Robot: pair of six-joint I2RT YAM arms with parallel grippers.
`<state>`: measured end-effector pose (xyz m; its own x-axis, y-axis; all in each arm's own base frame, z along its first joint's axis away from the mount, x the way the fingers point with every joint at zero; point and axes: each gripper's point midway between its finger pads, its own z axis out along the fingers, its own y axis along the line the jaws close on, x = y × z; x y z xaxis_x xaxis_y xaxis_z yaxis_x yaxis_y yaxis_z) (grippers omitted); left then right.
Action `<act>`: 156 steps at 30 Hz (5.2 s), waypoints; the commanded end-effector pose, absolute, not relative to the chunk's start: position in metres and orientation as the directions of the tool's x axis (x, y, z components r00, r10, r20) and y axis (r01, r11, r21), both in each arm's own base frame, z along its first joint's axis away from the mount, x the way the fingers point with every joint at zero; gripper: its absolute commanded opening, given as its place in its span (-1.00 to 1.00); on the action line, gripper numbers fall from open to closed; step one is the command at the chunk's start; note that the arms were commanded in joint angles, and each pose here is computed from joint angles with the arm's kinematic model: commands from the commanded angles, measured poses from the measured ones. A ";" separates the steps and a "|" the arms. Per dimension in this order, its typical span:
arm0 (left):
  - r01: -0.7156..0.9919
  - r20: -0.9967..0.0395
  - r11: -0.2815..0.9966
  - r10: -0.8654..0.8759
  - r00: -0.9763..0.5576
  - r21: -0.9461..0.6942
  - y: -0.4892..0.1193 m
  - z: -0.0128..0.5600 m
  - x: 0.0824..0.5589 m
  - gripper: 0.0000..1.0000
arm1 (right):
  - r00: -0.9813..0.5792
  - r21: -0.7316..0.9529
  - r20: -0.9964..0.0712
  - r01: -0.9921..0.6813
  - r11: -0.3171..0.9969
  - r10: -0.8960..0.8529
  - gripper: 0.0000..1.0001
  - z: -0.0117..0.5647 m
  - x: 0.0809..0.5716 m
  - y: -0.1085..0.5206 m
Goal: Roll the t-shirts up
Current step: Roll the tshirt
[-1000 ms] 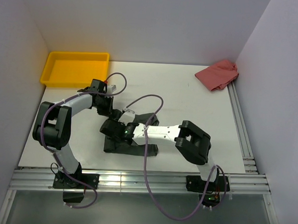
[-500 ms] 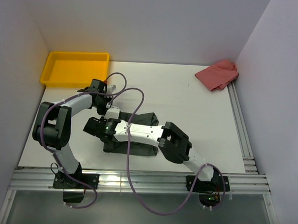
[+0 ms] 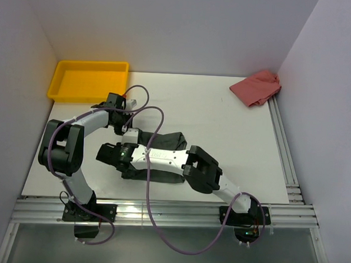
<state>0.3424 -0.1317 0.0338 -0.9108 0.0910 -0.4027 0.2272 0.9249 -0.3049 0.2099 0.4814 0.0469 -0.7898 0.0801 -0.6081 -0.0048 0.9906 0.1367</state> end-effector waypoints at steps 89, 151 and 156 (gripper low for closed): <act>0.245 -0.430 0.909 0.083 -0.899 -0.336 -0.135 0.046 0.351 -0.99 | -0.766 0.329 -0.594 0.046 0.943 0.244 0.09 0.088 0.201 0.457; 0.264 -0.473 0.889 0.062 -0.879 -0.374 -0.132 0.065 0.354 0.34 | -0.862 0.791 -0.228 0.106 0.602 0.453 -1.00 0.011 0.189 0.462; 0.265 -0.467 0.888 0.065 -0.882 -0.376 -0.132 0.062 0.353 0.34 | -0.864 0.807 -0.183 0.141 0.574 0.469 -1.00 0.000 0.187 0.458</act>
